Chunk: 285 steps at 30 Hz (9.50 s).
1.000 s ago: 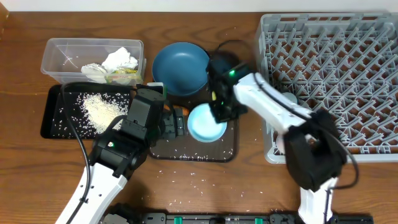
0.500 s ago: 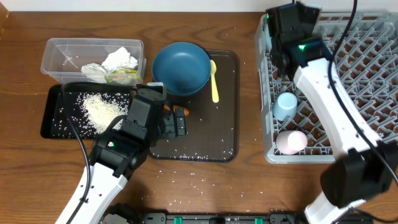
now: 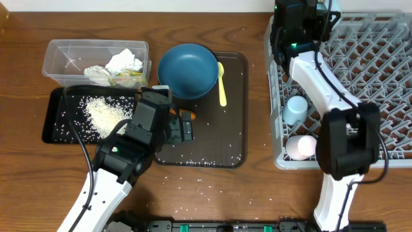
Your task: Sort waste into correct bins and load items into the dishwasher rack
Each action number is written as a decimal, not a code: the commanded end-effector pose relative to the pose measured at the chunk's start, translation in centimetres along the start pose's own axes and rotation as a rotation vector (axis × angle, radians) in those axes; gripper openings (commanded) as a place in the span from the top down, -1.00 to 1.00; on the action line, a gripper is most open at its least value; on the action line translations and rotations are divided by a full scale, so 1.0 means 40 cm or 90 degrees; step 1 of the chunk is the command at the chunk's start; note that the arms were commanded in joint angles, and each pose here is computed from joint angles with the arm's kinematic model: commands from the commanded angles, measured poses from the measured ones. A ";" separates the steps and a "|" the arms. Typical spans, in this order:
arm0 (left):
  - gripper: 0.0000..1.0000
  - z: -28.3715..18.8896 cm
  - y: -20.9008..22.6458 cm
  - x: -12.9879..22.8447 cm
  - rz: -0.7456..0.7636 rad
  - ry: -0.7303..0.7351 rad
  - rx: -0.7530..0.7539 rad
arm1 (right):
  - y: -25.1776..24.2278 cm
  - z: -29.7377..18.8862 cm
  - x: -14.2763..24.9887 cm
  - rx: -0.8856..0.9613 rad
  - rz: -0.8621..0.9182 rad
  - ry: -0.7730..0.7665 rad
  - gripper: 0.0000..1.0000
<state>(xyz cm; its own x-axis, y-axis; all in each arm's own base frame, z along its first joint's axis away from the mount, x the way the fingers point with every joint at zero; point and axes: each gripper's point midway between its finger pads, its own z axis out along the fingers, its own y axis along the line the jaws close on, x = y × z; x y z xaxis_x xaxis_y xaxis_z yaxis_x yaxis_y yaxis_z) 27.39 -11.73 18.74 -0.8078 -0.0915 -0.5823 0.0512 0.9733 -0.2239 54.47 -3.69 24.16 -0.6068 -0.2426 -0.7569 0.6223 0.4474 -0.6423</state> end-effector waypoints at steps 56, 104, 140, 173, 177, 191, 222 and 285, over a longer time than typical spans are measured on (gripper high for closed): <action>-0.94 0.002 0.008 0.000 -0.006 0.000 -0.008 | 0.208 -0.466 0.043 -0.685 -0.159 -0.012 -0.99; -0.95 0.002 0.008 0.000 -0.006 0.000 -0.008 | 0.566 -0.775 0.384 -0.836 0.020 0.399 0.71; -0.95 0.002 0.008 0.000 -0.006 0.000 -0.008 | -0.306 0.063 -0.095 -0.158 0.020 -0.007 0.97; -0.95 0.002 0.008 0.000 -0.006 0.000 -0.008 | -0.218 0.431 0.110 -0.077 -0.312 0.045 0.97; -0.95 0.002 0.008 0.000 -0.006 0.000 -0.008 | -0.183 0.413 0.106 -0.091 -0.331 0.038 0.98; -0.95 0.002 0.008 0.000 -0.006 0.000 -0.008 | -0.021 0.237 0.168 -0.209 -0.440 0.082 0.67; -0.95 0.002 0.008 0.000 -0.006 0.000 -0.008 | -0.201 -0.073 -0.135 -0.564 0.120 -0.054 -0.98; -0.95 0.002 0.008 0.000 -0.006 0.000 -0.008 | 0.640 -0.671 0.418 -0.811 -0.046 0.349 0.98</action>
<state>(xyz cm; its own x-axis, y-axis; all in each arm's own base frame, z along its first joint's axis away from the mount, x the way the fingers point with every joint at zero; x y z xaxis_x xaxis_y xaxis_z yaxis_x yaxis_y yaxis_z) 27.39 -11.73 18.72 -0.8082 -0.0913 -0.5818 0.0510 0.9733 -0.2236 48.29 26.55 0.68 -0.8888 -0.0632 -0.4539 -0.1197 0.9881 0.0969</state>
